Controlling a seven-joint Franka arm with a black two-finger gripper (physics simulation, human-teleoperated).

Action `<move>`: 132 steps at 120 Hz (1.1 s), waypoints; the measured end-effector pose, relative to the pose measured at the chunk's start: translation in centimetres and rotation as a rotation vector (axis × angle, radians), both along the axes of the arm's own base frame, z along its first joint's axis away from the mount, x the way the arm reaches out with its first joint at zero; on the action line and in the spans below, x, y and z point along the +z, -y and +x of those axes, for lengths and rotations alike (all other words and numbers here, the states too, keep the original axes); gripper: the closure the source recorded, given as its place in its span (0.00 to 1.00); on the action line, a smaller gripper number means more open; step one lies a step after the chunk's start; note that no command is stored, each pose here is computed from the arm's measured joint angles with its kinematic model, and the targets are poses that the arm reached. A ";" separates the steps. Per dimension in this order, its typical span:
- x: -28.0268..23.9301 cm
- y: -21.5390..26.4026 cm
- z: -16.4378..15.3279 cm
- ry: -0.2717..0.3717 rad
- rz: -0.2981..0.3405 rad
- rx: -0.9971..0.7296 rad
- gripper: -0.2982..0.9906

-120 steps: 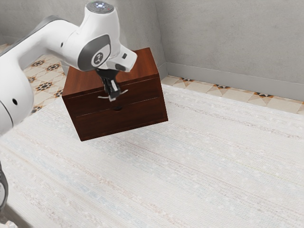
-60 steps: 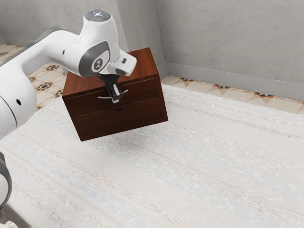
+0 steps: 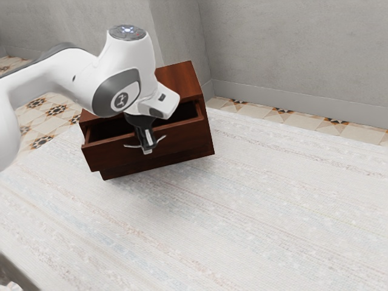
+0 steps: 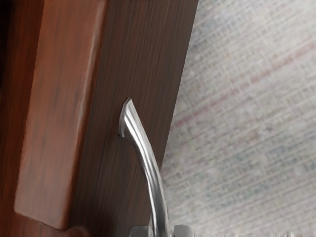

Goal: Pull the drawer handle with one arm to open the drawer

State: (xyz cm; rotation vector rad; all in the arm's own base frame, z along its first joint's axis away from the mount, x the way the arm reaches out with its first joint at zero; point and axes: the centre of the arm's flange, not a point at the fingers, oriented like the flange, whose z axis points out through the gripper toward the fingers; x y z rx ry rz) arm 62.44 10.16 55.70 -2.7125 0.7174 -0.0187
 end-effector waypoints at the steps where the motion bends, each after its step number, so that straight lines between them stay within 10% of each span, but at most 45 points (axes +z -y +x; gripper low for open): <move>1: 0.0 0.1 -0.1 -0.001 0.001 0.000 0.80; 106: -0.7 10.7 -7.9 0.004 0.058 -0.046 0.73; 132: 11.8 13.2 -9.6 0.187 -0.104 -0.127 0.42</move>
